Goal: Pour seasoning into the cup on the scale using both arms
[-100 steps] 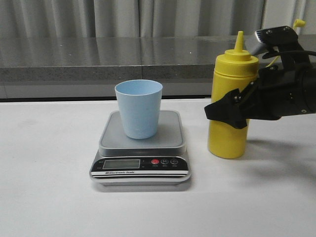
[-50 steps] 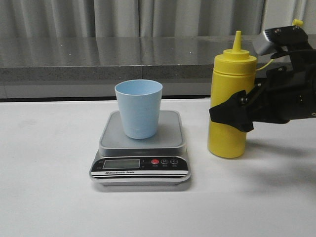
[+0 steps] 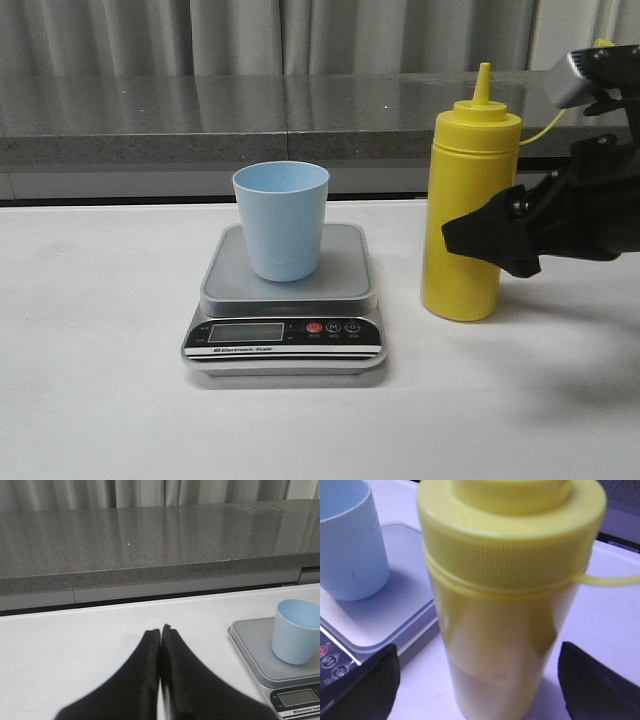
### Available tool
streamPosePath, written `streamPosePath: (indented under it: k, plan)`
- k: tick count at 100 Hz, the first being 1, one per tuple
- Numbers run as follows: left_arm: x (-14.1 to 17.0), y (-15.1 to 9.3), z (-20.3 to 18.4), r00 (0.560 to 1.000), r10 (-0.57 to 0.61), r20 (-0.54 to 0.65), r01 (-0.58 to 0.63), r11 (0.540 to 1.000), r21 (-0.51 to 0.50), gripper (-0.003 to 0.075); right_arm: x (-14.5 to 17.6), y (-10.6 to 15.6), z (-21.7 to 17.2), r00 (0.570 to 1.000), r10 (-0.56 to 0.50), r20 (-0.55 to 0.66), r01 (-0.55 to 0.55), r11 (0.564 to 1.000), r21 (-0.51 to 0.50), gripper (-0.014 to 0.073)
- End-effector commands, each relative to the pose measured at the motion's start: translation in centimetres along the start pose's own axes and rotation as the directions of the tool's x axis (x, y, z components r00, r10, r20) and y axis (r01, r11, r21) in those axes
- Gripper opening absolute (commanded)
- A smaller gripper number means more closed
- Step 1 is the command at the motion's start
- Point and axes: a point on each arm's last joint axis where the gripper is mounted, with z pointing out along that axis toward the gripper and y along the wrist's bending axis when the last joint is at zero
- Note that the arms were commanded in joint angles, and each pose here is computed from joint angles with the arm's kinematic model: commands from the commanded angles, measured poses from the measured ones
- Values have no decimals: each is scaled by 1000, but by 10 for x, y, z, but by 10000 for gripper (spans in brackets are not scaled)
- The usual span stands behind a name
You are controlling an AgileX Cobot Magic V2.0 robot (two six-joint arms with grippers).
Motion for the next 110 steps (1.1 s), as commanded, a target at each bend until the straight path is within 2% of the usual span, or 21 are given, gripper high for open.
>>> streamPosePath:
  k: [1,55,78,110]
  plan:
    - [-16,0,-2,995,-1,104,2,1000,-10,-18,-20,2,-9,991,-32,126,31,999,7,638]
    - [-16,0,-2,995,-1,104,2,1000,-10,-18,-14,19,-56,988,-2,155,-11,996,84,638]
    - [-16,0,-2,995,-1,104,2,1000,-10,-18,-29,21,-87,992,-48,115,24,979,200,638]
    - [-16,0,-2,995,-1,104,2,1000,-10,-18,-52,33,-145,978,-71,195,1,941,339,637]
